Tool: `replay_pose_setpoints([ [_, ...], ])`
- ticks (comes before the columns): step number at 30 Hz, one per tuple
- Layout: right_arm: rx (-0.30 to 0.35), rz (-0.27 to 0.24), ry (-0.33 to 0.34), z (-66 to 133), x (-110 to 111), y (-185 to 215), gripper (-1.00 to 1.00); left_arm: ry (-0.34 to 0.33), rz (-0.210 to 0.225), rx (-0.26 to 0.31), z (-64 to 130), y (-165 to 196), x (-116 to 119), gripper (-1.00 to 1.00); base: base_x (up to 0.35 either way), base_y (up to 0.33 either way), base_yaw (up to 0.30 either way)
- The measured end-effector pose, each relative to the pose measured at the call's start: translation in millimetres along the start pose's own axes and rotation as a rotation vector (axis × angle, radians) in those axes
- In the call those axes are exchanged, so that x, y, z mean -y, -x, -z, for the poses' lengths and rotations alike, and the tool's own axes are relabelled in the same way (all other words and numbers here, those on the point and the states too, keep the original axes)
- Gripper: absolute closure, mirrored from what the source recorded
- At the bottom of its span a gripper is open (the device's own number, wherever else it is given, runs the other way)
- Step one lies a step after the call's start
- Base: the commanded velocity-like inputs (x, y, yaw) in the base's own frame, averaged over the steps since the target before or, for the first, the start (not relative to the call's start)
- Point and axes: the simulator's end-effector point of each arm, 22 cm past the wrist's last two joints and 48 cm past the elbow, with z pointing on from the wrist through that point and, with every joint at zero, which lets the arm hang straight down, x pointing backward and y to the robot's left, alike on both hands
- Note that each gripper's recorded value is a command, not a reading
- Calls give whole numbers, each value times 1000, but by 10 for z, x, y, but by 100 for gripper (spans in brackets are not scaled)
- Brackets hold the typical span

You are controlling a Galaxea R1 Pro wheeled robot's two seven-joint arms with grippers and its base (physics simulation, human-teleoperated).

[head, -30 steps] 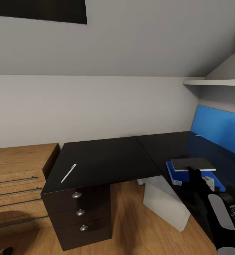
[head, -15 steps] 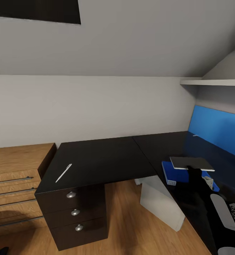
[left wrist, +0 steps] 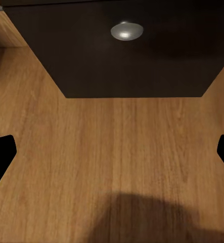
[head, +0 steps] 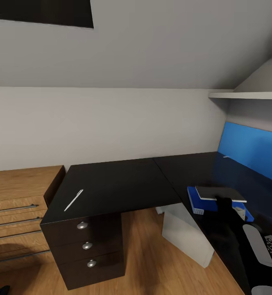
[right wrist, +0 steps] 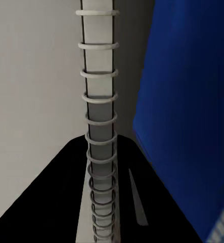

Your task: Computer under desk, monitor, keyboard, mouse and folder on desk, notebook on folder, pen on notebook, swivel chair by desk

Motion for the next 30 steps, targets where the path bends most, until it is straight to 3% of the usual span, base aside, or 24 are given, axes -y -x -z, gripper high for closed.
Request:
replay_pose_setpoints([
  [30,-4,2,-32,-2,80,-10,100,-1,0,1,1,1,3,-100,34,-1,0],
])
